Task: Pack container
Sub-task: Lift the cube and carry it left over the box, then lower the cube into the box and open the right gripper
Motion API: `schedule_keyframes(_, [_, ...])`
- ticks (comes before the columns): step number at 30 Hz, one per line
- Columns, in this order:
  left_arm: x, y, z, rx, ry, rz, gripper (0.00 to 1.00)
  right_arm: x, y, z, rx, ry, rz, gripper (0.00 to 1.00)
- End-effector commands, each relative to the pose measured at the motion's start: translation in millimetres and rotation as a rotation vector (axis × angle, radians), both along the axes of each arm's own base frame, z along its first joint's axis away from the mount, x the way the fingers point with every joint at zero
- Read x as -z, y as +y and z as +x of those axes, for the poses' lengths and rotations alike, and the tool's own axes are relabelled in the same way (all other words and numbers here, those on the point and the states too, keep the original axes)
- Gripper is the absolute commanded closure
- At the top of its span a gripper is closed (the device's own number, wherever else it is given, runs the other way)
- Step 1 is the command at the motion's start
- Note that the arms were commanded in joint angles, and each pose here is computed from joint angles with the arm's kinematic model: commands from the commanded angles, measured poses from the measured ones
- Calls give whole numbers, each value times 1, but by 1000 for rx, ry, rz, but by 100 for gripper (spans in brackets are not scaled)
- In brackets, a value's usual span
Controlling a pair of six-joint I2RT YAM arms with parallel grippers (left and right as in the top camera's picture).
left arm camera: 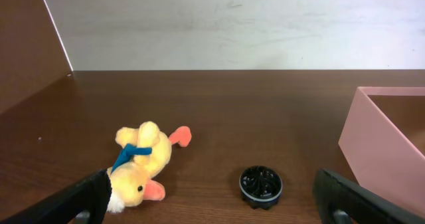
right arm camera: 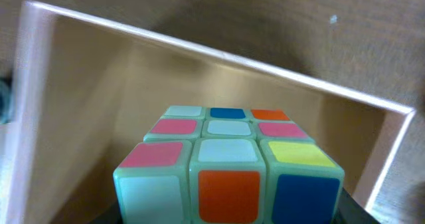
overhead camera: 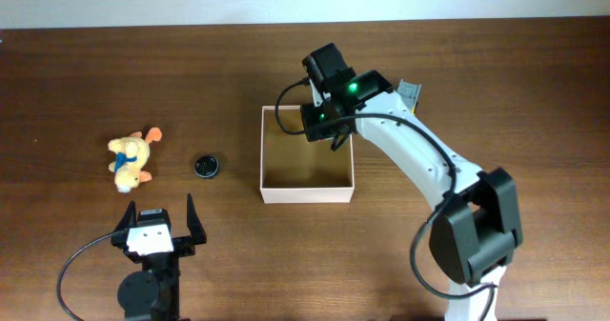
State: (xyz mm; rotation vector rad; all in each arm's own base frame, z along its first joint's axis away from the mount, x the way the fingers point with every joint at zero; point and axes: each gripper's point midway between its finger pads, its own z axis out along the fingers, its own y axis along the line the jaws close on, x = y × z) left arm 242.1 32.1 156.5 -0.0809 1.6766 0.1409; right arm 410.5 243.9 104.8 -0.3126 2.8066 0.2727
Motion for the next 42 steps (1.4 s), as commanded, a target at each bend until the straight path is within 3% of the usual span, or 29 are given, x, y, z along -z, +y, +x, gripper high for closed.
schedule_keyframes(1, [0,-1,0,8,-4,15,1,14,-1,3,53,14,-40,55])
schedule_keyframes(16, [0,-1,0,8,-4,15,1,14,-9,15,104,-38,-84,54])
schedule_keyframes(23, [0,-1,0,8,-4,15,1,14,-9,15,104,-39,-83,39])
schedule_keyframes(31, [0,-1,0,8,-4,15,1,11,0,18,82,-52,-46,38])
schedule_keyframes(42, [0,-1,0,8,-4,15,1,6,51,1,-170,-95,10,30])
